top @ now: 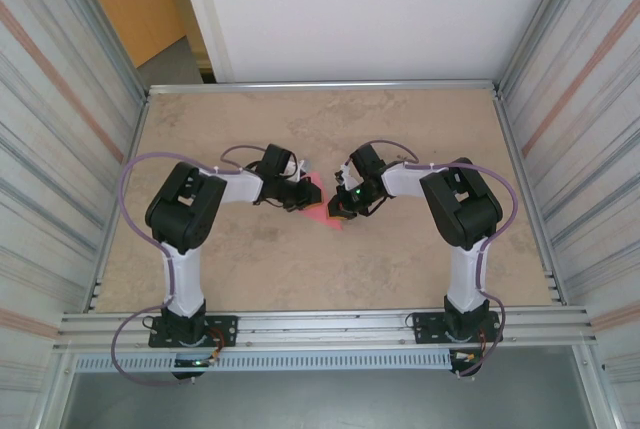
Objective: Fold a paper plane with a square sheet of paper (pick it up from the middle)
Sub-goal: Fourth fold the wing at the center of the table.
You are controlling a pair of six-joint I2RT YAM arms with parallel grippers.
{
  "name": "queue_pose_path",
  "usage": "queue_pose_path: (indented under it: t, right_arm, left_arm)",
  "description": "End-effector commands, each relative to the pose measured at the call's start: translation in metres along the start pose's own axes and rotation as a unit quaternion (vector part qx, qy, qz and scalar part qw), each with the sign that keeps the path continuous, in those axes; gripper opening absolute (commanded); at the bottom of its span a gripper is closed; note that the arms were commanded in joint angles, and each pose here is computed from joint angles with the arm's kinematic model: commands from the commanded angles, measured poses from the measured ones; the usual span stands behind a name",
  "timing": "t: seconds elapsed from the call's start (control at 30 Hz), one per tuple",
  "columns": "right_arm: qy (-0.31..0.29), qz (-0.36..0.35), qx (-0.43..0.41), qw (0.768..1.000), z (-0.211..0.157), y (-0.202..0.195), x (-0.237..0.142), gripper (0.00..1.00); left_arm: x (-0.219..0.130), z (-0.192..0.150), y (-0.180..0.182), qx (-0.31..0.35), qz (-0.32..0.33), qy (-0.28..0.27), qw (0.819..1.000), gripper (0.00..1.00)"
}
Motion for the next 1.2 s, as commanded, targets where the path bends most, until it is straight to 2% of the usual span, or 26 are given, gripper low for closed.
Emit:
queue_pose_path:
  t: [0.0, 0.4, 0.67, 0.87, 1.03, 1.17]
  right_arm:
    - [0.048, -0.152, 0.101, 0.982, -0.035, -0.082, 0.014, 0.06]
    - [0.047, -0.16, 0.112, 0.98, -0.037, -0.091, 0.009, 0.06]
    - [0.035, -0.137, 0.108, 0.984, -0.029, -0.079, 0.007, 0.06]
    - [0.0, -0.064, 0.068, 0.996, -0.005, -0.034, -0.003, 0.13]
    - [-0.06, 0.017, 0.009, 0.998, 0.027, 0.032, -0.032, 0.25]
    - [-0.102, 0.037, -0.025, 0.994, 0.037, 0.054, -0.052, 0.37]
  left_arm:
    - [-0.004, 0.008, 0.032, -0.009, 0.047, -0.001, 0.999, 0.13]
    - [-0.04, 0.043, 0.089, -0.057, 0.088, -0.037, 0.994, 0.13]
    - [-0.055, 0.056, 0.12, -0.088, 0.107, -0.057, 0.989, 0.13]
    - [-0.071, 0.08, 0.104, -0.077, 0.102, -0.076, 0.989, 0.13]
    - [-0.113, 0.102, 0.061, -0.058, 0.092, -0.134, 0.985, 0.17]
    - [-0.138, 0.097, 0.037, -0.057, 0.083, -0.169, 0.98, 0.24]
Point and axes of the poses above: each hand's point on the last joint's axis, 136 mm out from that joint toward the fingers, its own x axis out along the fingers, its own y axis along the line the jaws close on, z = x × y, the point moved 4 cm from there along -x, back along the fingers, and after that the axes turned 10 degrees about x, right-handed, at the moved point
